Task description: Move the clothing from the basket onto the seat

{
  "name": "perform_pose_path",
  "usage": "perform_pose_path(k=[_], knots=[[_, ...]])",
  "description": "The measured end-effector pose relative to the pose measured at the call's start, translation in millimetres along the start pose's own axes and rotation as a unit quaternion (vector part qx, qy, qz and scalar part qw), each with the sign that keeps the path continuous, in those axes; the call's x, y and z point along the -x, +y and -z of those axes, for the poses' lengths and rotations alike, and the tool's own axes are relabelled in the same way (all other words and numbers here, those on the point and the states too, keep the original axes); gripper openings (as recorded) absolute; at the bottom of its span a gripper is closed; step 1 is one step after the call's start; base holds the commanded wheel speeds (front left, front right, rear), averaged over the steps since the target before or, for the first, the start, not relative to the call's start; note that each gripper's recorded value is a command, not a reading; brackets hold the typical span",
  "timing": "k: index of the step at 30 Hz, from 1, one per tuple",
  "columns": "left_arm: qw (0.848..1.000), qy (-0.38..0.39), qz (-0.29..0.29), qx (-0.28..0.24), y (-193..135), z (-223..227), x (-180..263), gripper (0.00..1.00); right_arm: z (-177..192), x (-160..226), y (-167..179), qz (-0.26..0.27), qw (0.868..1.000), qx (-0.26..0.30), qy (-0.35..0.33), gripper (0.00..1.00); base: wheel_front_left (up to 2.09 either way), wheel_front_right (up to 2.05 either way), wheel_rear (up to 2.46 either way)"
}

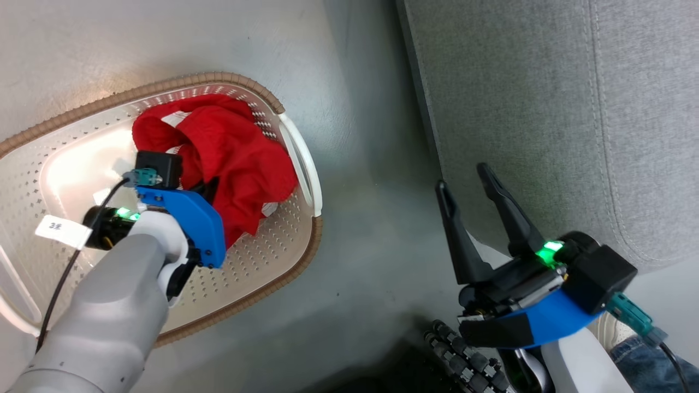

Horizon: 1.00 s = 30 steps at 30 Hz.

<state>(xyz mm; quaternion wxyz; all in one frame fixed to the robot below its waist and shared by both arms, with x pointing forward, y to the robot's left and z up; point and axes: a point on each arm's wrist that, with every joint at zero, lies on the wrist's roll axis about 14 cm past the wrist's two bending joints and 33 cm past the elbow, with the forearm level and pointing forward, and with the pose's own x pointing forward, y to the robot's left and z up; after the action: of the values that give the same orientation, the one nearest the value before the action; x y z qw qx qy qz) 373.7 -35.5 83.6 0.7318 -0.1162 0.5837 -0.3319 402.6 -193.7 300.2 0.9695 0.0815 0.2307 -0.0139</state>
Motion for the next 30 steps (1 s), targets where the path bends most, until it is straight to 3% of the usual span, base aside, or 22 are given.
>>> perform_pose_path(k=[6,19,30], knots=[[0.999,-0.038,-0.02,-0.005,11.6,-22.7,12.3,0.0,-24.8,-12.7,13.0,-0.028,0.999,0.004,-0.034,1.0,0.0,0.0,0.0],[0.994,-0.109,-0.004,-0.023,-49.2,-43.5,88.8,0.0,-80.8,4.2,30.9,-0.055,0.993,0.033,-0.1,1.0,0.0,0.0,0.0],[0.978,-0.197,-0.012,-0.059,-86.2,-63.2,164.4,0.0,-116.1,37.0,58.2,-0.086,0.986,0.039,-0.138,1.0,0.0,0.0,0.0]])
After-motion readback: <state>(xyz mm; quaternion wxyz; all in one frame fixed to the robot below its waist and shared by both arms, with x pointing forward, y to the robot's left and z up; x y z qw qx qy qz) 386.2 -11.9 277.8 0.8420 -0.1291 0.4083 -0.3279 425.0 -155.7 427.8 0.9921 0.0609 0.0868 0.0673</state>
